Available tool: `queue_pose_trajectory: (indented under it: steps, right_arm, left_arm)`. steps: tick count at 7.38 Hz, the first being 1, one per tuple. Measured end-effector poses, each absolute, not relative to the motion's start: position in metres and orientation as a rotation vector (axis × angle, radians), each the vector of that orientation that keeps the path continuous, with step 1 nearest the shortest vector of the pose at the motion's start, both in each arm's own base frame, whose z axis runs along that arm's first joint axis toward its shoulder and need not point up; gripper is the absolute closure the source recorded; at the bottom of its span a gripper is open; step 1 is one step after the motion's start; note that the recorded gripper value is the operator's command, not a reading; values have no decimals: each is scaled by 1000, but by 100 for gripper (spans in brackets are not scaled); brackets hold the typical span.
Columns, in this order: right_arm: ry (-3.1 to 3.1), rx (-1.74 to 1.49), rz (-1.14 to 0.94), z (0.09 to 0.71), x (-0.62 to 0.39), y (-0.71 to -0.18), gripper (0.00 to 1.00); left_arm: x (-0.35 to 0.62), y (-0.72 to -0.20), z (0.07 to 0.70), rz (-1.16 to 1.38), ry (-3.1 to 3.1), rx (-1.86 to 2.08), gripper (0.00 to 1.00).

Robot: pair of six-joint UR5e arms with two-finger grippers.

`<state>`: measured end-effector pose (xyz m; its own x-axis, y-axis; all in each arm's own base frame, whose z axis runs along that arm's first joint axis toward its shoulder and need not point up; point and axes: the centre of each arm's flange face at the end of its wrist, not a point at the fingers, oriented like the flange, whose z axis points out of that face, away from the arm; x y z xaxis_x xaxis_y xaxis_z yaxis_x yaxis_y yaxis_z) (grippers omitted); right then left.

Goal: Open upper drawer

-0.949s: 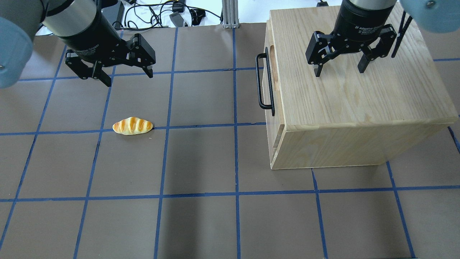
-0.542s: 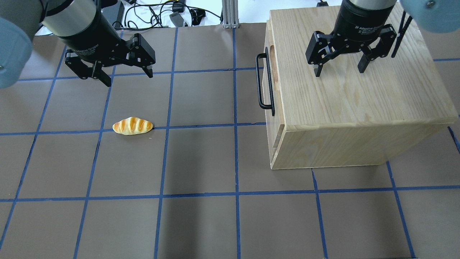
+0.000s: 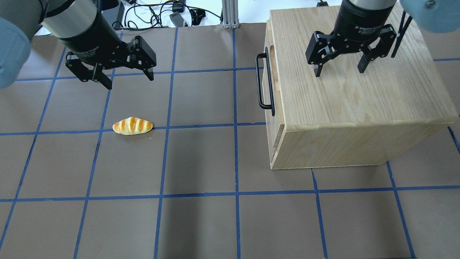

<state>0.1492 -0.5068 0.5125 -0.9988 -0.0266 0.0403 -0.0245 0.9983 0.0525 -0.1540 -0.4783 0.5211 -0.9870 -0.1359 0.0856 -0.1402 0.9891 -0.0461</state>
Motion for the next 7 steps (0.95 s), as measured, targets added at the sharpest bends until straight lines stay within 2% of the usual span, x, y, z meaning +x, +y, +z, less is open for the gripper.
queue_pose_trajectory:
  steps: [7]
  right_arm:
    - [-3099,39,-81,512,149,-507,0]
  left_arm:
    - [-191,-503,489,8,-2934,232,0]
